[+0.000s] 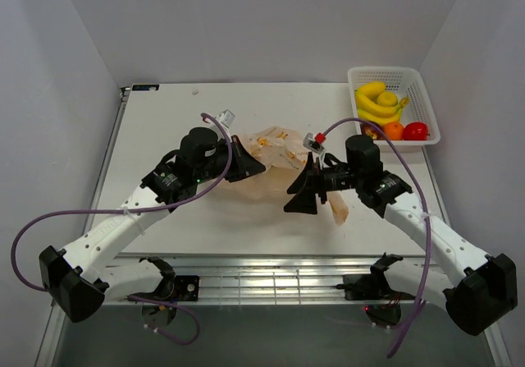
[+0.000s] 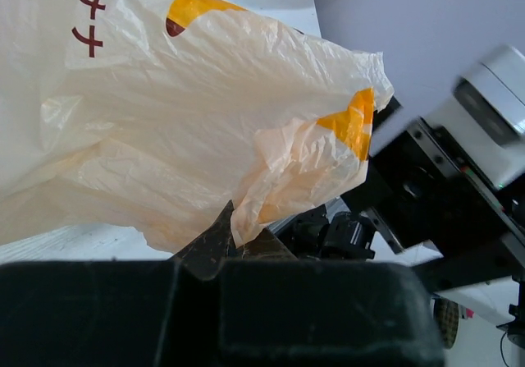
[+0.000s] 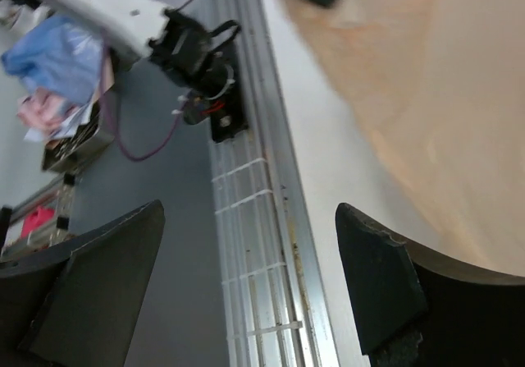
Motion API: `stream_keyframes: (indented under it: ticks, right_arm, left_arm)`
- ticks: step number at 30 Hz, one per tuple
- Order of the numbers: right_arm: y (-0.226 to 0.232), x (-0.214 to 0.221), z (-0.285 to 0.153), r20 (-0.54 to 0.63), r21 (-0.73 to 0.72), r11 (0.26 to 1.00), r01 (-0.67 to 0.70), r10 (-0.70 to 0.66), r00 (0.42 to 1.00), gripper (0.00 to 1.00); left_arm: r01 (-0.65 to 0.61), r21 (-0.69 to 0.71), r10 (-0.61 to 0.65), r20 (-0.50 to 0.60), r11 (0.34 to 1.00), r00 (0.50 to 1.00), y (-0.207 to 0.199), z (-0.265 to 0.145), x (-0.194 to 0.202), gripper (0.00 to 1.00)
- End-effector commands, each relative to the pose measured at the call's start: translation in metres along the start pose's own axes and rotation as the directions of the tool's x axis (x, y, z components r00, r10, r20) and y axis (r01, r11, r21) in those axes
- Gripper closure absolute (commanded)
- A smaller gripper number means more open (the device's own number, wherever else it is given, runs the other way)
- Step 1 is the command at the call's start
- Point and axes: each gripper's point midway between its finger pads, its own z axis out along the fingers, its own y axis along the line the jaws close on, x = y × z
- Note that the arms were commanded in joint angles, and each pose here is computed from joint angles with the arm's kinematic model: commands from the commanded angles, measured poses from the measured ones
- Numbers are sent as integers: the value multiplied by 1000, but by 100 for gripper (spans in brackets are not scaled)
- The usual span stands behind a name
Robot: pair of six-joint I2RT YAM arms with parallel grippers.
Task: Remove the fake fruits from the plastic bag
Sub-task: Take out the fake fruit from the plastic bag.
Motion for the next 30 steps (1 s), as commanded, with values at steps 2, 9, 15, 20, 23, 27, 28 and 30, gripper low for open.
stream_keyframes:
  ticks: [2,9,15,20,23,27,28,30]
  right_arm:
    - [-71,-32,5,133,323,942,-92,51,990,10]
    - [-150,-46,12,230,593,768,-241,125,965,10]
    - [-181,-58,26,298,697,675,-242,35,954,10]
    - [-200,-39,44,257,767,624,-147,-88,962,10]
    - [-206,-29,60,225,769,632,-96,-127,966,10]
    - [-219,-28,73,183,797,603,-40,-178,967,10]
    - [-224,-29,73,180,808,588,-41,-180,967,10]
    - [-233,-32,79,177,815,579,-38,-187,966,10]
  left_arm:
    - [-13,50,13,-9,999,1000,-13,-8,0,100]
    - [-31,65,33,-34,997,999,-16,-4,3,100]
    - [-63,120,71,-64,991,995,-27,0,4,100]
    - [-74,140,81,-47,987,996,-34,0,-2,100]
    - [-80,165,87,-31,983,996,-41,-3,-6,100]
    - [-82,183,87,-21,980,996,-47,-7,-9,100]
    - [-84,191,89,-21,978,996,-48,-9,-8,100]
    - [-82,197,88,-19,977,996,-49,-11,-7,100]
